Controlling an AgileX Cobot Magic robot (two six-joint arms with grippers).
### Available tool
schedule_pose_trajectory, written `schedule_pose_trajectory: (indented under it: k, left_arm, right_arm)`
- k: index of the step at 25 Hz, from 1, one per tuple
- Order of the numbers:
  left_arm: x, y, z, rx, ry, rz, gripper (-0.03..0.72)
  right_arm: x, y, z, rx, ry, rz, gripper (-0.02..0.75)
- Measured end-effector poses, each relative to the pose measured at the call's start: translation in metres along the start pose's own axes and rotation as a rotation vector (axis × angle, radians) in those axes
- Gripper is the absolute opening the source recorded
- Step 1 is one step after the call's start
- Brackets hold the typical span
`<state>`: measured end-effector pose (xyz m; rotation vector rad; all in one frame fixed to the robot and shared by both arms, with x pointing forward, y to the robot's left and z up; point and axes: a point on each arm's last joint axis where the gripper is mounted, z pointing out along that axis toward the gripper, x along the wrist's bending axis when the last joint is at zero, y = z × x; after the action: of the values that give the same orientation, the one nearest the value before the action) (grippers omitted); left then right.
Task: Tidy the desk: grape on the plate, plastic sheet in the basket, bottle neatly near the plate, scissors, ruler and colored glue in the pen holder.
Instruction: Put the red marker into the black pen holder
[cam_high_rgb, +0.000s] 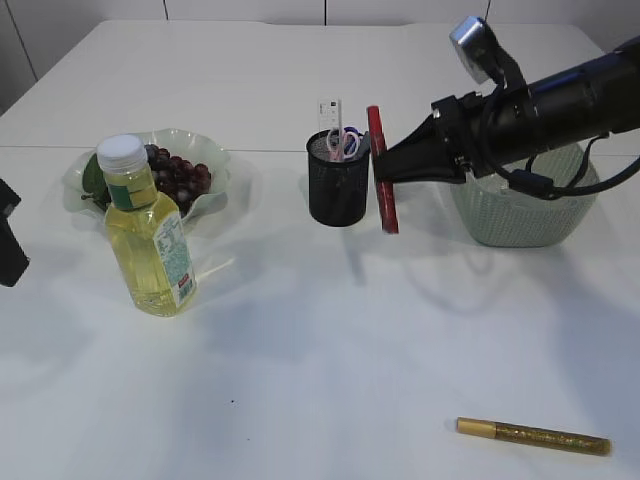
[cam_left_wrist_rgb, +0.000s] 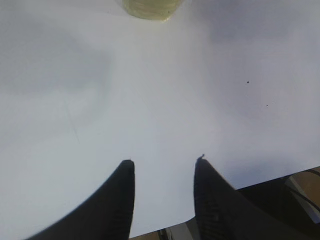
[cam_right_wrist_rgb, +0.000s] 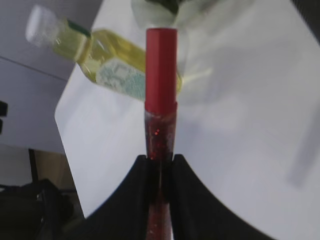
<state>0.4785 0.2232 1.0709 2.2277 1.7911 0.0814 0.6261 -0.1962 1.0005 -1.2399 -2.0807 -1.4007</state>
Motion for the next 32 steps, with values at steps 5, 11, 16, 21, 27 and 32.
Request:
schedule_pose_trajectory:
  k: [5,11,16,21,27,32]
  left_arm:
    - [-0.001,0.000,0.000,0.000,-0.010,-0.005,0.289]
    - [-0.001,0.000,0.000,0.000,-0.013,-0.006,0.289]
    - [-0.001,0.000,0.000,0.000,-0.013,-0.006,0.289]
    - [-0.001,0.000,0.000,0.000,-0.013,-0.006,0.289]
    - [-0.001,0.000,0.000,0.000,-0.013,-0.006,0.289]
    - [-0.001,0.000,0.000,-0.004,-0.013,-0.006,0.289]
  right_arm:
    - [0.008,0.021,-0.006,-0.124,0.028,-0.213,0.112]
    - [0.012,0.046,-0.014,-0.360,-0.021,-0.471,0.111]
    - [0.004,0.057,-0.013,-0.475,-0.079,-0.627,0.111]
    - [-0.026,0.066,0.004,-0.478,-0.084,-0.654,0.111]
    - [-0.047,0.077,0.015,-0.491,-0.089,-0.691,0.111]
    - [-0.054,0.071,0.029,-0.471,-0.084,-0.726,0.113]
